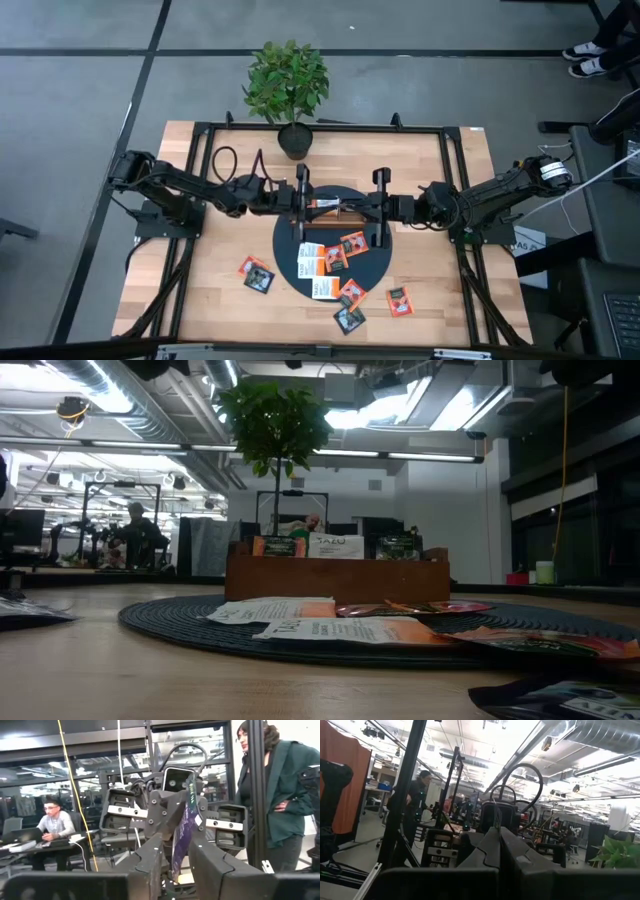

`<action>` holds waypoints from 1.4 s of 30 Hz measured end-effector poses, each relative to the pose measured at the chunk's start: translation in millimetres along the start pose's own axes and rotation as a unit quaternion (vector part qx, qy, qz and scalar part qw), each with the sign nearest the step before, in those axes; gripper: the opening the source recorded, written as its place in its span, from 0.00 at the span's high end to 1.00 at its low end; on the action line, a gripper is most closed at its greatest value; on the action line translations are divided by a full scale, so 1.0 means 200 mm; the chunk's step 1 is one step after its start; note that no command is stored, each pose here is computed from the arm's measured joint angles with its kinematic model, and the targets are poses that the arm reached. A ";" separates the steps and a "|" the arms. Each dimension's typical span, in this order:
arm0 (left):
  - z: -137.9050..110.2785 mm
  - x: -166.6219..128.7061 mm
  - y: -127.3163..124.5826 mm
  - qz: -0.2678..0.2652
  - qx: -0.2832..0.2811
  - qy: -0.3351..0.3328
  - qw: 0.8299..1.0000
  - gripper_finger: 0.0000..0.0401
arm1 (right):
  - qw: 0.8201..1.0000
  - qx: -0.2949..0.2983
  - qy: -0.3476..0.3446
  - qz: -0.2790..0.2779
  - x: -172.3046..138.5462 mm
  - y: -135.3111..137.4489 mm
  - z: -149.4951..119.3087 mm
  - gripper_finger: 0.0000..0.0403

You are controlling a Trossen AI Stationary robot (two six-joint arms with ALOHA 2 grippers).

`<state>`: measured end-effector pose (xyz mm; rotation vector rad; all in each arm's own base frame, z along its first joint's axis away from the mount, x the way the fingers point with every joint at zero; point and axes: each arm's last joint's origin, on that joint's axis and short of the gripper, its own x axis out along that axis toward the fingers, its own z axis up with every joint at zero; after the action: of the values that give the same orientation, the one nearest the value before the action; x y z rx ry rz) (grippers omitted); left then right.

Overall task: Pick & Place Tea
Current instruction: Put the violet tea bag into the right side of the wooden organizer

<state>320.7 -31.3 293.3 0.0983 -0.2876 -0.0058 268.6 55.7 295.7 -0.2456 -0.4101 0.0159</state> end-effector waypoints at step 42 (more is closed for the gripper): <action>0.03 -0.08 0.02 -0.024 -0.009 0.124 0.992 0.99 | 0.997 0.039 0.071 -0.015 -0.04 0.00 0.03 0.44</action>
<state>302.9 -27.8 294.4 0.0874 -0.0358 -0.0429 257.7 57.2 298.1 -0.1623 -0.2705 -0.0152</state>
